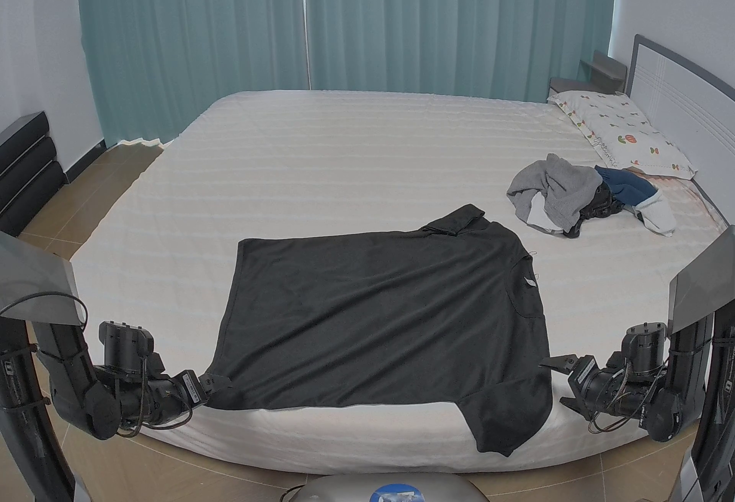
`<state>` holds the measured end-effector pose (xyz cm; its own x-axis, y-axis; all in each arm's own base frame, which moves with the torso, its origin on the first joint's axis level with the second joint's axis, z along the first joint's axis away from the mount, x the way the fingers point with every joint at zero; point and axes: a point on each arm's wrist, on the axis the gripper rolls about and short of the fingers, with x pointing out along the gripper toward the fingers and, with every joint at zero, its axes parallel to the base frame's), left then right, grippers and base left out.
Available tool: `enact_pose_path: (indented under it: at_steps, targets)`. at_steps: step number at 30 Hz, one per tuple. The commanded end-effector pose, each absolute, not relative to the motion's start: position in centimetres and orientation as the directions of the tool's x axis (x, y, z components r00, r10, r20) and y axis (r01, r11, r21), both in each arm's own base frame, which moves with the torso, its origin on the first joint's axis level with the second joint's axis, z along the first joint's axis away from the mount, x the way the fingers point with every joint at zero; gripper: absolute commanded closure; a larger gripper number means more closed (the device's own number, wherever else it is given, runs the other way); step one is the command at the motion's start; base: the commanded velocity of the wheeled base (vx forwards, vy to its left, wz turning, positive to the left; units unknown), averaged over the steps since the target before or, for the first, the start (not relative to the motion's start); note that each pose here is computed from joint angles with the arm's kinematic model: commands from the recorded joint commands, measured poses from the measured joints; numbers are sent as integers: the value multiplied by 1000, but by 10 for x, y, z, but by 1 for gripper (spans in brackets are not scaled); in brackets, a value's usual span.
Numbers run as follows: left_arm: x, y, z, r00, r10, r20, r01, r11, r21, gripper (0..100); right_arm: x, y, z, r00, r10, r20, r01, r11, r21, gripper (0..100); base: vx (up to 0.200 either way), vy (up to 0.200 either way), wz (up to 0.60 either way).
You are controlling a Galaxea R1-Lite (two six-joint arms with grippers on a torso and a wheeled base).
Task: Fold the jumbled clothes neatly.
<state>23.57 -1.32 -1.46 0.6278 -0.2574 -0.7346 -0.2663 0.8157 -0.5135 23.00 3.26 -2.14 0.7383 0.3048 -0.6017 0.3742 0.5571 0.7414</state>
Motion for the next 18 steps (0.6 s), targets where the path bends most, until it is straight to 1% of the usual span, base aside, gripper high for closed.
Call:
enact_pose_path:
  at_steps: [1, 6, 7, 10, 14, 15, 18]
  targets:
    - [235, -26, -34, 602, -231, -764, -265, 845, -465, 0, 230, 33, -21, 743, 305, -595, 362, 564, 742, 0, 0, 0, 0]
    - [238, -35, -43, 625, -181, -760, -266, 865, -425, 0, 230, 33, -22, 743, 302, -597, 362, 568, 739, 0, 0, 0, 0]
    - [239, -35, -43, 629, -181, -756, -265, 864, -427, 100, 230, 33, -22, 743, 302, -597, 361, 570, 738, 0, 0, 0, 0]
    - [240, -35, -42, 641, -182, -746, -279, 850, -447, 100, 229, 33, -22, 741, 300, -601, 349, 592, 726, 0, 0, 0, 0]
    - [240, -37, -39, 656, -188, -731, -315, 812, -492, 100, 223, 34, -21, 731, 291, -617, 313, 660, 683, 0, 0, 0, 0]
    - [238, -37, -39, 653, -186, -734, -336, 798, -501, 100, 219, 36, -21, 724, 290, -626, 297, 687, 663, 0, 0, 0, 0]
    - [237, -34, -36, 661, -180, -729, -370, 766, -526, 100, 215, 41, -23, 708, 290, -644, 272, 730, 627, 0, 0, 0, 0]
